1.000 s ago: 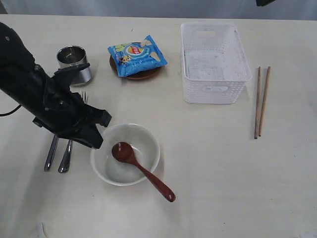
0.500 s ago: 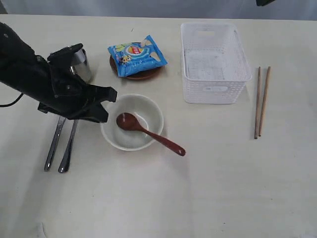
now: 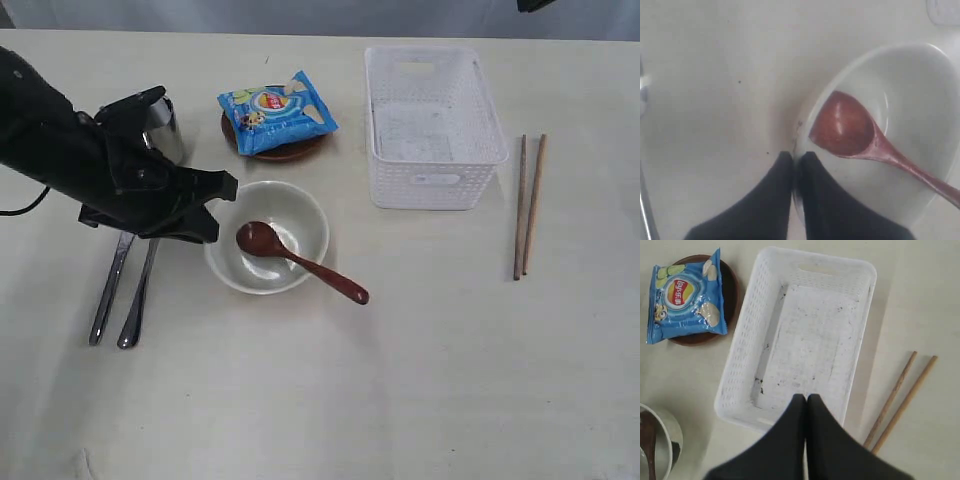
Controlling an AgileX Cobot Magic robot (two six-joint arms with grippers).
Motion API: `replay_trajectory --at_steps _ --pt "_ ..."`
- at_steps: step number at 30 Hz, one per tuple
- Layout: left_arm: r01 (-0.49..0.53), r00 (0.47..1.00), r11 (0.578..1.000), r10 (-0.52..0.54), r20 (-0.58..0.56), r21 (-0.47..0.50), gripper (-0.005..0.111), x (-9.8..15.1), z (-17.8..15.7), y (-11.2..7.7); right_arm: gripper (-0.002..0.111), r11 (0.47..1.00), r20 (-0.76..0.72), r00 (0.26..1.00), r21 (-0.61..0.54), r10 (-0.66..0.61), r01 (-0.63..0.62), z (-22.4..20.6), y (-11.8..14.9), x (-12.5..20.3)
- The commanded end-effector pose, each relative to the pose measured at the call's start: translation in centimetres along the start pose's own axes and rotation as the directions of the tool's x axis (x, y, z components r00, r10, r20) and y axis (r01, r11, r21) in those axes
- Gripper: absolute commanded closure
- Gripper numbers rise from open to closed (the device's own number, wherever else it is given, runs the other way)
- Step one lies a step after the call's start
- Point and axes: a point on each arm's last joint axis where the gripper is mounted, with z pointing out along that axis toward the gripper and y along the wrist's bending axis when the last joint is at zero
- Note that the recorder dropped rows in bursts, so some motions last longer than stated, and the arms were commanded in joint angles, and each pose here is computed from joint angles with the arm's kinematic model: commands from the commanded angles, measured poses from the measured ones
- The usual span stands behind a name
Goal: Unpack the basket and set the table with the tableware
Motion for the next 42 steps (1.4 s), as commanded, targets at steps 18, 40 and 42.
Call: replay_trajectory --at_steps 18,40,42 --pt "-0.203 0.942 0.977 0.177 0.284 0.066 0.077 -2.0 -8.2 -4.4 0.109 0.989 -0.009 1.000 0.150 0.020 -0.018 -0.5 -1.3 0.2" --pt "-0.056 0.497 0.888 0.421 0.759 -0.456 0.107 9.4 -25.3 -1.1 0.109 0.977 0.304 0.952 0.190 0.039 -0.101 -0.5 -3.3 7.7" --pt "-0.066 0.478 0.891 0.424 0.769 -0.450 0.107 10.9 -24.6 -0.3 0.109 0.977 0.307 0.951 0.190 0.038 -0.101 -0.9 -3.2 8.0"
